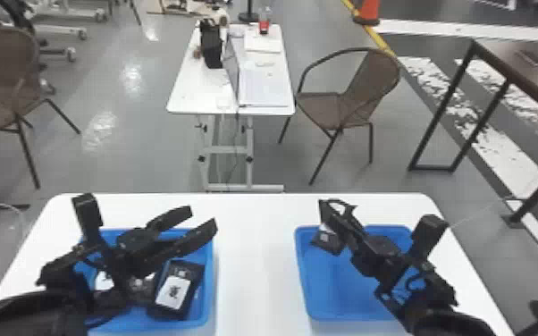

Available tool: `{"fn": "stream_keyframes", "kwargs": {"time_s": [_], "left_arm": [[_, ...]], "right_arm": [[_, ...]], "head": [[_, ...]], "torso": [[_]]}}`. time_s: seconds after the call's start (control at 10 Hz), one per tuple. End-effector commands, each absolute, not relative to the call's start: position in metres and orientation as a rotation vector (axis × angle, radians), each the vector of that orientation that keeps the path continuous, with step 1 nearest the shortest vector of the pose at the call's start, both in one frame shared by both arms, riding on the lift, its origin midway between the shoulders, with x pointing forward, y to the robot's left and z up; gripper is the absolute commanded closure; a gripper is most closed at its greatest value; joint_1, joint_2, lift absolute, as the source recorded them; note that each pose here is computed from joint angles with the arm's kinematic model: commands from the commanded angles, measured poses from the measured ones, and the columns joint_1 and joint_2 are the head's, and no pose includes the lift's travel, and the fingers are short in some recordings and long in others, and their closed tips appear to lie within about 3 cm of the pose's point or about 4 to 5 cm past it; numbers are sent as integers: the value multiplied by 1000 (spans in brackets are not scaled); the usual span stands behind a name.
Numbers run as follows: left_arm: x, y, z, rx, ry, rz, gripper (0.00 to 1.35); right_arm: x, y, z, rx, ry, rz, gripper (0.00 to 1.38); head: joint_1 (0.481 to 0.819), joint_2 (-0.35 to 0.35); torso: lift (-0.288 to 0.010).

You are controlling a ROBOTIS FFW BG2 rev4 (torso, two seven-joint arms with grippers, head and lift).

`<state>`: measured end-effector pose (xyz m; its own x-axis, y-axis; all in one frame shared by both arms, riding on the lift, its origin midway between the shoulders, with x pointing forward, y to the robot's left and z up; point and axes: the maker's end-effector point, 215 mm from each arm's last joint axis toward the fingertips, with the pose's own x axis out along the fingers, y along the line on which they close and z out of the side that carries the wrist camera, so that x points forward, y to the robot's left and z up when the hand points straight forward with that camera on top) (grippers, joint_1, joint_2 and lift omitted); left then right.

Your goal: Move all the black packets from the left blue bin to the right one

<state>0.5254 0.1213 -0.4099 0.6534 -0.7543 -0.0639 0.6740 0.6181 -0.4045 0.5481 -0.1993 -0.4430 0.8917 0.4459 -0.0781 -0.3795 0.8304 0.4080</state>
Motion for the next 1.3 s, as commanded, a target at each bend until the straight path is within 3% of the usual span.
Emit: {"fn": "stream_keyframes", "kwargs": {"time_s": [0.0,0.1,0.3,0.5,0.6,0.9,1.2], "left_arm": [[520,162,-412,-356,227,-738,-2],[518,177,-413,-355,221,-707,33],[517,186,-418,-346,223,-676,334],[513,192,-430,-358,258,-648,349],[510,200,-438,-336,285,-631,355],[495,267,-474,-257,425,-487,406],[481,303,-522,-200,634,-384,417]], "right_arm": [[544,-223,-490,413,267,397,1276],[544,-236,-508,405,307,377,1269],[539,-264,-541,411,371,315,1177],[542,-294,-541,384,334,223,262],[543,-304,-529,401,289,182,2],[546,-308,-450,420,90,145,283],[536,-295,-403,445,-8,168,314]], "head": [[695,-86],[695,-73],[695,-65],[695,-82],[695,-98],[695,-97],[695,-14]], "torso": [[0],[0],[0],[0],[0],[0],[0]]}}
